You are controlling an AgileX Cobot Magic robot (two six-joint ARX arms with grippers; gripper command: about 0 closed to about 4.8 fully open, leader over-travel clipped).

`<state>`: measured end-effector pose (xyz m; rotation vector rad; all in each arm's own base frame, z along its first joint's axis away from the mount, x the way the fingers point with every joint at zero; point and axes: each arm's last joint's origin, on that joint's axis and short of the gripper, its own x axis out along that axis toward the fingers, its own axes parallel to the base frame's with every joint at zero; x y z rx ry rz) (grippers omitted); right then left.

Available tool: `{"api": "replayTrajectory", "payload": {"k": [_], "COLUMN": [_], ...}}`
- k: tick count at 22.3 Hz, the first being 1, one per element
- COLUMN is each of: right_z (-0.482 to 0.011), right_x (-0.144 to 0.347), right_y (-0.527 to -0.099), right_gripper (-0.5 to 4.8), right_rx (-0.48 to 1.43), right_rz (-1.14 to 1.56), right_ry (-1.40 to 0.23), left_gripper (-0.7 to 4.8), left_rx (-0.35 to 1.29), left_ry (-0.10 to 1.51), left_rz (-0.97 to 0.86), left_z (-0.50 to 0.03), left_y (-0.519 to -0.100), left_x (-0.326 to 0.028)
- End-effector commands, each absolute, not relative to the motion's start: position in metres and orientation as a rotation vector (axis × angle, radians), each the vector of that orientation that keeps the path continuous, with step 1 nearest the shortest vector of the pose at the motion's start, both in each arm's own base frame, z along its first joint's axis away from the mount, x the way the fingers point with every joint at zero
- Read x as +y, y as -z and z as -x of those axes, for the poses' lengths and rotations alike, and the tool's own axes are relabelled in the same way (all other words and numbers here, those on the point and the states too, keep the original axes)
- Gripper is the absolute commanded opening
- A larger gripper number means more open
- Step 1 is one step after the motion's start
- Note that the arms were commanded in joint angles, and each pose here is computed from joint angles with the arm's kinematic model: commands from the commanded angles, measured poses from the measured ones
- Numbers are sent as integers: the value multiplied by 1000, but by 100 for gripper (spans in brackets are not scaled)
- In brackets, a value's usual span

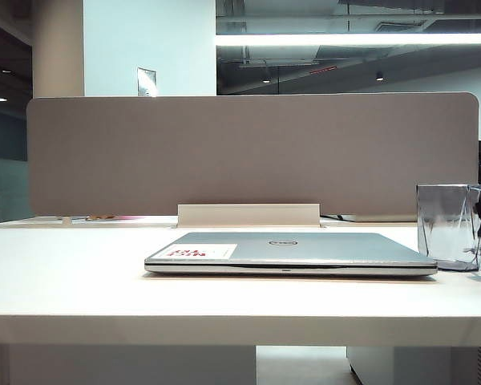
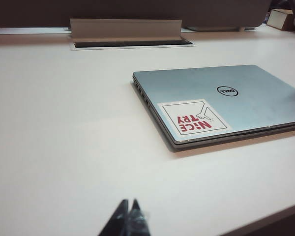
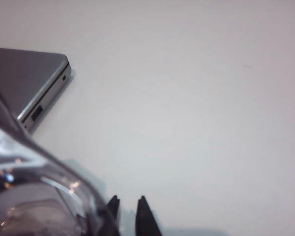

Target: Pick up the water cup and place it on the right side of the laptop.

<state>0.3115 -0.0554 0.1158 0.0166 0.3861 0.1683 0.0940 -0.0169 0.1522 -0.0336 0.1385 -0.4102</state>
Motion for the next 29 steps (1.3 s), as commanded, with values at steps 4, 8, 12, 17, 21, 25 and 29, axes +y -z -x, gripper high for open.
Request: {"api": "replayTrajectory", "payload": {"k": [4, 8, 12, 17, 21, 25, 29], "right_z": [-313, -314, -314, -313, -312, -312, -312], "right_x": [-56, -57, -59, -67, -71, -69, -68], "right_y": [-121, -124, -125, -125, -125, -125, -125], "right_gripper": [65, 65, 84, 110, 121, 158, 162], "right_rx": [354, 318, 301, 303, 307, 299, 307], "right_rz": [12, 54, 74, 71, 60, 30, -3], "right_ry": [-145, -145, -135, -100, -87, -128, -145], "left_gripper": [-4, -4, -4, -4, -4, -4, -4], "left_rx": [149, 149, 149, 149, 149, 149, 149], "left_ry": [415, 415, 415, 415, 415, 416, 416], "left_rz": [34, 34, 34, 34, 34, 35, 34], "left_z": [-94, -94, -94, -94, -94, -94, -94], "left_y": [-152, -152, -152, -152, -152, -152, -152], "left_x": [-17, -17, -17, -17, -17, -17, -17]}}
